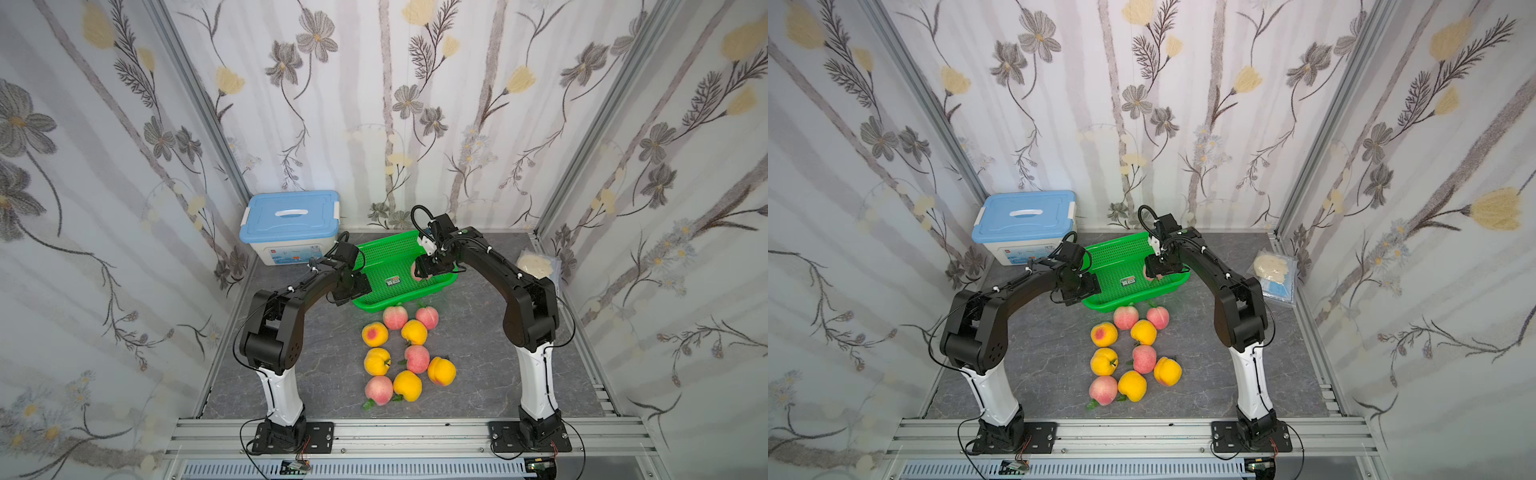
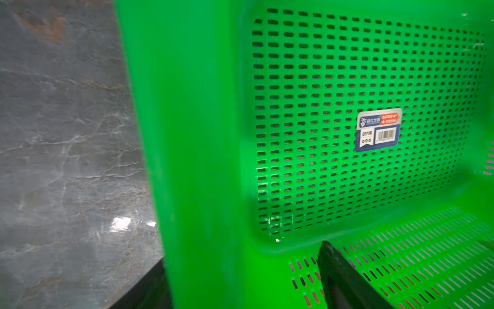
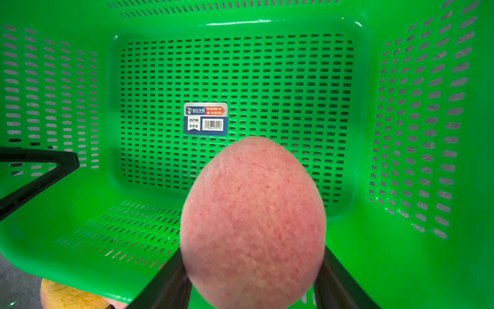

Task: Put the peaches into the basket
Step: Place the peach in the basket.

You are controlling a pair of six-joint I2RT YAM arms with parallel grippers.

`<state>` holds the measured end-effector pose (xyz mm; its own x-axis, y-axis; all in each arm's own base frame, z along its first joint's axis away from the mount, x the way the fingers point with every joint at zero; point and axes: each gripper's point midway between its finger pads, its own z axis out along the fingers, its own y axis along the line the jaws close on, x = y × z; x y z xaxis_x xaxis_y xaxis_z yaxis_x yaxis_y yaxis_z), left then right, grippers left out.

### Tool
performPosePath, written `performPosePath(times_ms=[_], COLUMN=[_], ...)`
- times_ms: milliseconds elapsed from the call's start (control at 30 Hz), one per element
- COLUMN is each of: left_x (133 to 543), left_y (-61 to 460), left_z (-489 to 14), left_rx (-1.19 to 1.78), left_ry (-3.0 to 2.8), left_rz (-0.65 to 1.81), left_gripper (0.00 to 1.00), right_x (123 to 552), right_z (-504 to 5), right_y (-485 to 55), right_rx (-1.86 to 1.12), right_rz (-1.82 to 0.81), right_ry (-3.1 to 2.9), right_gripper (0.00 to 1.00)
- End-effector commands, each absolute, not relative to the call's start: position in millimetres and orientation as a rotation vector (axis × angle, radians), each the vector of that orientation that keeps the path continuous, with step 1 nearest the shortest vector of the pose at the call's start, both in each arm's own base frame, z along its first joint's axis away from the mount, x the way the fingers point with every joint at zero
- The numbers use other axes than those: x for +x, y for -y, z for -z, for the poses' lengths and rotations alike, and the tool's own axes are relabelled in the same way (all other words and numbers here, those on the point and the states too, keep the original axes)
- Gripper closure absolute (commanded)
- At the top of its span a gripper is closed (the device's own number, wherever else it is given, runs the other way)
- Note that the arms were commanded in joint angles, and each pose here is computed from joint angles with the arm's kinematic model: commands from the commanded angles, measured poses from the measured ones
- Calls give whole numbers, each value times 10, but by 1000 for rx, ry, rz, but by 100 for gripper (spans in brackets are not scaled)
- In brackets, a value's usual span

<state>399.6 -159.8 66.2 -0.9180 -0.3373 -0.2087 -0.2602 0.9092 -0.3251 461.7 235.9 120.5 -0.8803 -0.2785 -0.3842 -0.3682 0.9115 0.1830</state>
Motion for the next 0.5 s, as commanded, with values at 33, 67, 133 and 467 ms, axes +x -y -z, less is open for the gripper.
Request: performPosePath(times_ms=[33,67,133,467], left_x=[3935,3931,3918,3911], left_y=[1565,1564,1558,1556], left_z=[-605,-606,-588,-570], left_rx=[-448,-447,-449,-440], left_ry=[-2846,-2846,-2851,-2862], left_rz=[393,392,389,382], left_gripper=[23,23,23,23], right_x=[4634,4636,4642,4641], right_z=[-1076,-1057,-1026,-868], right_y=[-2218,-2199,-2173,-2136], right_rx=[-470,-467,-461,-460], right_rz=[-301,-301,-304,-286], right_ry=[-2762,-2768,-2777,-2812], right_gripper=[42,42,42,41])
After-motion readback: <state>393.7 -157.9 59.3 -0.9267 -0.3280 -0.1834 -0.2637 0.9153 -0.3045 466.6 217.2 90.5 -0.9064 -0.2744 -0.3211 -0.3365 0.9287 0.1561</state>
